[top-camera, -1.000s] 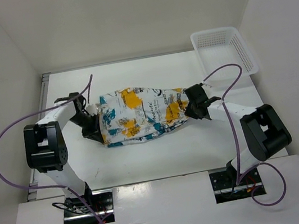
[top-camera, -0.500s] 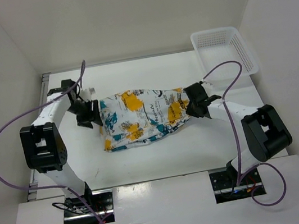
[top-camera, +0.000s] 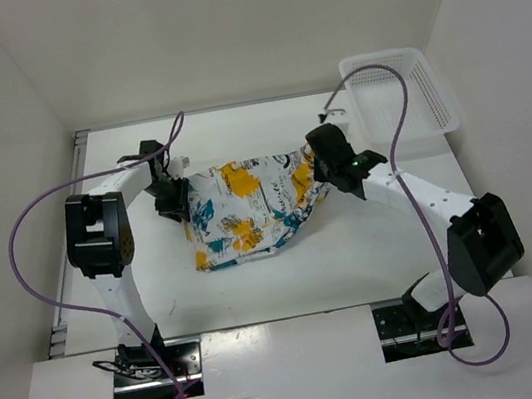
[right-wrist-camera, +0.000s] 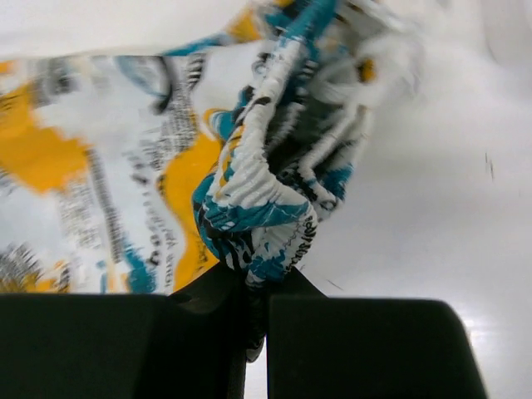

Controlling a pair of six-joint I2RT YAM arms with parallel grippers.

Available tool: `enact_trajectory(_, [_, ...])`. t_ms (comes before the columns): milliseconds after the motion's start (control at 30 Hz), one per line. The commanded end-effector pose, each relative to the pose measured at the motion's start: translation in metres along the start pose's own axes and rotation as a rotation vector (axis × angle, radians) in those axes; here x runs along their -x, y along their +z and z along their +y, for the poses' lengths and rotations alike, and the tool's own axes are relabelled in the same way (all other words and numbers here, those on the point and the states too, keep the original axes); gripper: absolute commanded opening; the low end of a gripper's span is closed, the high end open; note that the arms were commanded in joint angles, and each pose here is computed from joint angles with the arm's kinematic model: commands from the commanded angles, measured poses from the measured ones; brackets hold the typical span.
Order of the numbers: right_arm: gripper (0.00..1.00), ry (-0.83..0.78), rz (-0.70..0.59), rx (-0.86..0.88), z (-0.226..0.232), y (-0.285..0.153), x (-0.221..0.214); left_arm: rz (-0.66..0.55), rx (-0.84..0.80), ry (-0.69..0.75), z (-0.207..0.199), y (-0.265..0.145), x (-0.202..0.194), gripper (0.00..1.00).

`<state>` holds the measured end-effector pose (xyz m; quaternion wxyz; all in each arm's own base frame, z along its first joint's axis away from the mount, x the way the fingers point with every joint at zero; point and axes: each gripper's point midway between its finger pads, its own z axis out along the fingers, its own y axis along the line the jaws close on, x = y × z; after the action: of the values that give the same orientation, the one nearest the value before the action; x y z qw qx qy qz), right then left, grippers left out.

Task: Fold and stack the shorts
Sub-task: Fold the shorts

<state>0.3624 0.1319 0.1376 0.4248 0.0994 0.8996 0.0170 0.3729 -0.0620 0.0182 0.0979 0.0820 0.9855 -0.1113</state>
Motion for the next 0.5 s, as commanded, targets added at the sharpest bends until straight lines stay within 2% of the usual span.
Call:
enact_trajectory(0, [0.0,-0.235,-0.161,0.165,0.068,-0.025,0.053,0.001,-0.033,0.003,-0.001,0.021,0.009,0.37])
enact_trajectory(67, [0.0,-0.399,-0.18,0.237,0.103,-0.031,0.05,0.022,-0.061,0.006,-0.007,0.031,0.008,0.28])
enact_trajectory(100, [0.0,-0.461,-0.208,0.328,0.142,-0.049,0.051,0.015,-0.086,0.007,-0.011,0.032,0.012,0.19])
enact_trajectory(167, [0.0,-0.622,-0.189,0.401,0.181,-0.044,0.029,0.019,-0.117,0.005,-0.015,0.036,0.014,0.13])
enact_trajectory(200, [0.0,-0.67,-0.216,0.51,0.218,-0.065,0.026,0.019,-0.139,0.004,-0.019,0.038,0.016,0.08])
enact_trajectory(267, [0.0,-0.8,-0.197,0.587,0.254,-0.06,-0.003,0.009,-0.154,0.016,-0.024,0.04,0.02,0.04])
enact_trajectory(300, [0.0,-0.829,-0.223,0.682,0.285,-0.08,-0.007,0.009,-0.154,0.016,-0.024,0.04,0.02,0.03])
enact_trajectory(367, [0.0,-0.914,-0.205,0.752,0.317,-0.081,-0.028,-0.018,-0.191,0.024,-0.03,0.036,0.032,0.02])
enact_trajectory(467, [0.0,-0.967,-0.159,0.854,0.345,-0.085,-0.064,-0.031,-0.211,0.028,-0.034,0.034,0.037,0.02])
